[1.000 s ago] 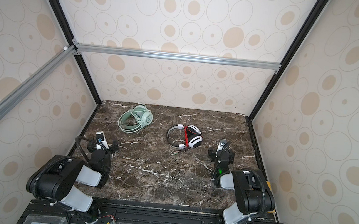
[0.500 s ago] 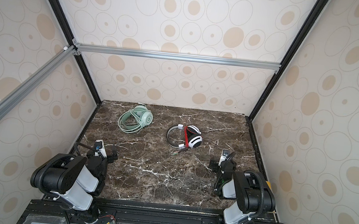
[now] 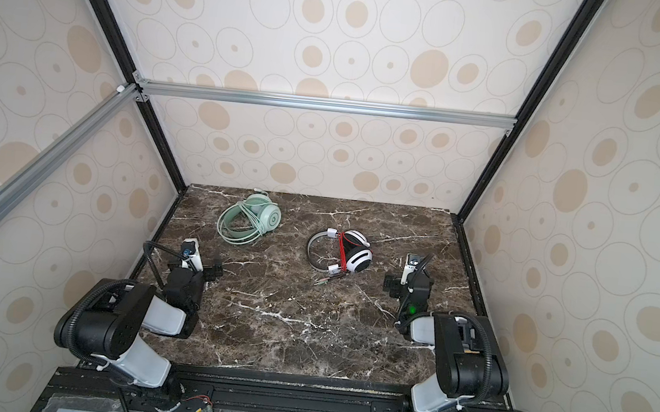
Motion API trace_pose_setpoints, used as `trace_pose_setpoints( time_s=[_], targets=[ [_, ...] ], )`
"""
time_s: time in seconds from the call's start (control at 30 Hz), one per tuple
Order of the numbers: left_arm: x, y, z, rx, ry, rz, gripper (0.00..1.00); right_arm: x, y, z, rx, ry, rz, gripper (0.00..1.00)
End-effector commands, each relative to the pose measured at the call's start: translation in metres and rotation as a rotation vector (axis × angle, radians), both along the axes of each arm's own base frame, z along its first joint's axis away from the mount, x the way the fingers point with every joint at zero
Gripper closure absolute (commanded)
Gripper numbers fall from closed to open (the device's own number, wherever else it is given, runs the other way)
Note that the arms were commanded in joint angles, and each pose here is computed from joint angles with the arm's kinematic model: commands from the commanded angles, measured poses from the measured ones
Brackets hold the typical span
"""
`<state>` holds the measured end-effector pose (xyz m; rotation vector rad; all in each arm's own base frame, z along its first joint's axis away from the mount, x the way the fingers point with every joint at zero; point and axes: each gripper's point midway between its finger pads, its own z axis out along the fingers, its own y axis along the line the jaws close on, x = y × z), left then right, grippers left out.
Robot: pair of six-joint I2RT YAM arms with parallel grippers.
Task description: Wrap the headphones
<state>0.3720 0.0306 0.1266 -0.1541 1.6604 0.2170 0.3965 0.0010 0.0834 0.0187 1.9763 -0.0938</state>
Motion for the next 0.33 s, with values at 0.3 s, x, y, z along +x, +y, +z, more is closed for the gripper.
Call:
trace_pose_setpoints(
  time_s=[0.3],
  targets=[
    [0.0003, -0.001, 0.005, 0.018, -0.013, -0.009, 0.02, 0.001, 0.0071, 0.0008, 0.018, 0.017, 0.055, 0.0]
  ],
)
